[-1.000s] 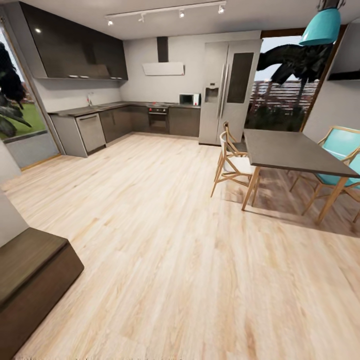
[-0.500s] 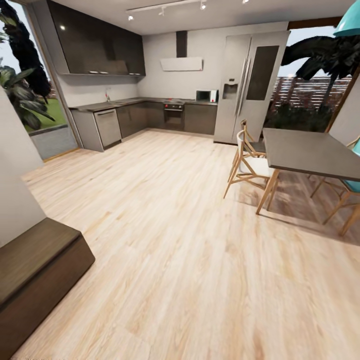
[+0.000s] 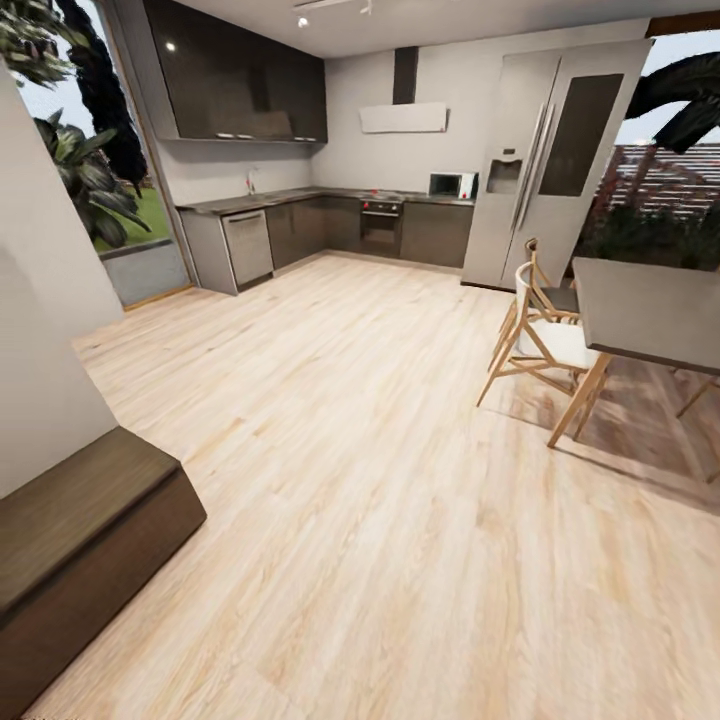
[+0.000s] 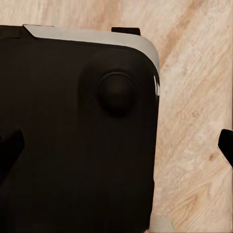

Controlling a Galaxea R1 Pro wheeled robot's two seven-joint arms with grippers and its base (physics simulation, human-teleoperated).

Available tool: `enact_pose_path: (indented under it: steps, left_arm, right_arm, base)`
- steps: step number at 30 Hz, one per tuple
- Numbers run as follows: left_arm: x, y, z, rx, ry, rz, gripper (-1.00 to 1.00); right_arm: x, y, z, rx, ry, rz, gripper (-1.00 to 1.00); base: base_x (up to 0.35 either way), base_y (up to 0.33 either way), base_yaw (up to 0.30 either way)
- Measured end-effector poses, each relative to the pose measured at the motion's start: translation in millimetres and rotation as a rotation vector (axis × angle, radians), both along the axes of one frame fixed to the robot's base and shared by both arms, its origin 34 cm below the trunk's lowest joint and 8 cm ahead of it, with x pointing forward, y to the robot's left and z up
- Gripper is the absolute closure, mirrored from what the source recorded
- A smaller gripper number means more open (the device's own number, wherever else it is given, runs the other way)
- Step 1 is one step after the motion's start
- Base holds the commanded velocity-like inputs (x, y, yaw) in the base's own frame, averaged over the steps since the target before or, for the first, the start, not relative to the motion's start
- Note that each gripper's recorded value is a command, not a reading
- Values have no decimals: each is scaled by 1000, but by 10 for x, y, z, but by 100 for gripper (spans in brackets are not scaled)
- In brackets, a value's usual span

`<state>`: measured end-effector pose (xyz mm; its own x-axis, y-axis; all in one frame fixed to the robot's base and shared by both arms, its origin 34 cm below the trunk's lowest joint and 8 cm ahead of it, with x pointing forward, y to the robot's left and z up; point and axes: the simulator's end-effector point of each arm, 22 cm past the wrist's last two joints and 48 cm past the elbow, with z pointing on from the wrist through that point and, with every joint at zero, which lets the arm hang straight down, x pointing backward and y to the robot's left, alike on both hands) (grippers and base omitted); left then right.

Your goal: Place each of the two pumpkins and all three candles from the living room inside a cabinet in the living room (use any cabinet), then make sure every cabinet is closed, and position the cauldron so it is next to a table in the living room.

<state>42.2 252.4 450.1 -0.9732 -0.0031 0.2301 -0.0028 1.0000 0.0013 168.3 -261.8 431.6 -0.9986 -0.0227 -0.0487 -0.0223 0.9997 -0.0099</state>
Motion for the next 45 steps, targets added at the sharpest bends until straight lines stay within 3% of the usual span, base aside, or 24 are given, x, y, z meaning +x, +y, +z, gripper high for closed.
enact_pose_path:
  steps: [9,22,45]
  left_arm:
    - [-42,-13,11,-2,11,0,-100]
    - [-101,-14,28,-2,27,1,-100]
    - [-163,10,46,2,44,2,-100]
  right_arm:
    - [-37,7,-4,1,10,3,-100]
    - [-103,16,-7,2,26,4,-100]
    - [-166,30,-10,7,42,41,-100]
  base:
    - [267,-27,202]
    - [252,-218,203]
    - [16,-16,241]
